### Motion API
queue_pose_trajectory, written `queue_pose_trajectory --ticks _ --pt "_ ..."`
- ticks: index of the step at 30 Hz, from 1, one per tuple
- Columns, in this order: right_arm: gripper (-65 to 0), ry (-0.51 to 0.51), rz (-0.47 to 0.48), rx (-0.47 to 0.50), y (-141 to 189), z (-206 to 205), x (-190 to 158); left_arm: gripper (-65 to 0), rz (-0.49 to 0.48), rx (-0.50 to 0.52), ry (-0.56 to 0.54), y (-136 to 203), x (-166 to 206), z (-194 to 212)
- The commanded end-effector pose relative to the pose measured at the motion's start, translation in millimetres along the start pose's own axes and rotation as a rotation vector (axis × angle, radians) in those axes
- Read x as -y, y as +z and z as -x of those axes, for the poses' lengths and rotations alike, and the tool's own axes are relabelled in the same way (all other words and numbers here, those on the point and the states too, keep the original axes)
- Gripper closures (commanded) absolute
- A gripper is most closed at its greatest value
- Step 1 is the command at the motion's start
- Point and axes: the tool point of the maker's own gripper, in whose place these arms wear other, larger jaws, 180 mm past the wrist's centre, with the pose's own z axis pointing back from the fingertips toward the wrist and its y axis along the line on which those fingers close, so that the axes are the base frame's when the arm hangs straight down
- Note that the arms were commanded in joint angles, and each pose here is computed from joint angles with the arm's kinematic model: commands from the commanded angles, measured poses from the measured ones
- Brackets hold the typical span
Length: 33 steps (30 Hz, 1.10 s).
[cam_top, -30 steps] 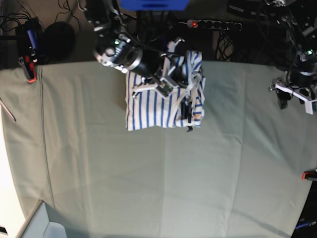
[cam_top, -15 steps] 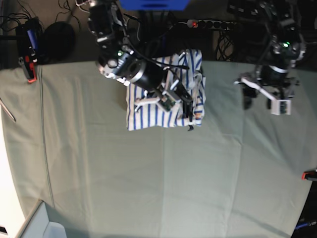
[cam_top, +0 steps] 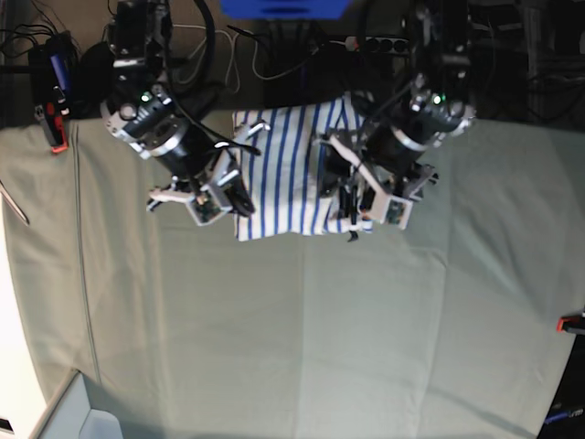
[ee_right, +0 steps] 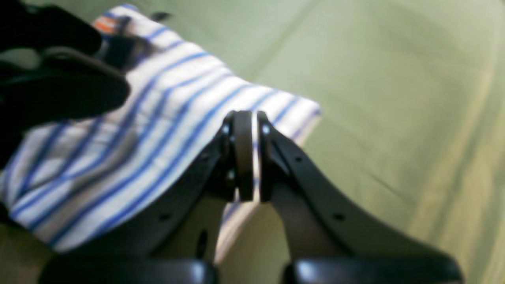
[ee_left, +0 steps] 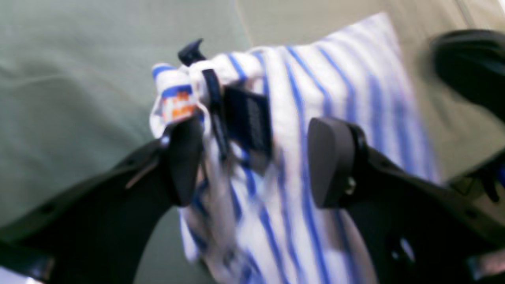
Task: Layout the t-shirt on the table in an organized manner, then fold the t-shirt properly
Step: 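Grasp the folded bundle's sides with both grippers to square it, then hold the bundle's sides with both grippers and tuck the edges inward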
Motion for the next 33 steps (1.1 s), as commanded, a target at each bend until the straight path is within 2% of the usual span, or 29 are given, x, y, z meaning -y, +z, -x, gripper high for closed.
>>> queue_pose_trajectory --ticks 1,11,17,19,24,28,33 --pt "0.0 -0.005 -0.006 0.05 2 -12 -1 -40.9 0.003 0.039 0.007 -6 -3 -13" --pt "0.0 -0.019 -0.027 -0.026 4 19 -5 -40.9 -0.04 -0.01 0.05 -53 -50 -23" --pt "0.0 -0.035 -0.037 -0.045 5 29 -10 -41.1 -0.079 -0.086 0.127 -71 -82 -5" --pt "0.0 -0.035 -0.037 -0.047 5 29 -10 -41.2 -0.078 -0.094 0.135 -76 -85 -5" --pt "0.0 -0.034 -0.035 -0.046 6 28 -10 -41.1 -0.083 -0.023 0.14 -78 -87 -15" --pt "0.0 -0.014 -0.024 -0.021 8 17 -7 -41.0 -0.085 -0.016 0.142 -78 -88 -15" --pt "0.0 -0.038 -0.041 -0.042 6 28 -13 -41.0 -0.088 -0.027 0.145 -75 -88 -6"
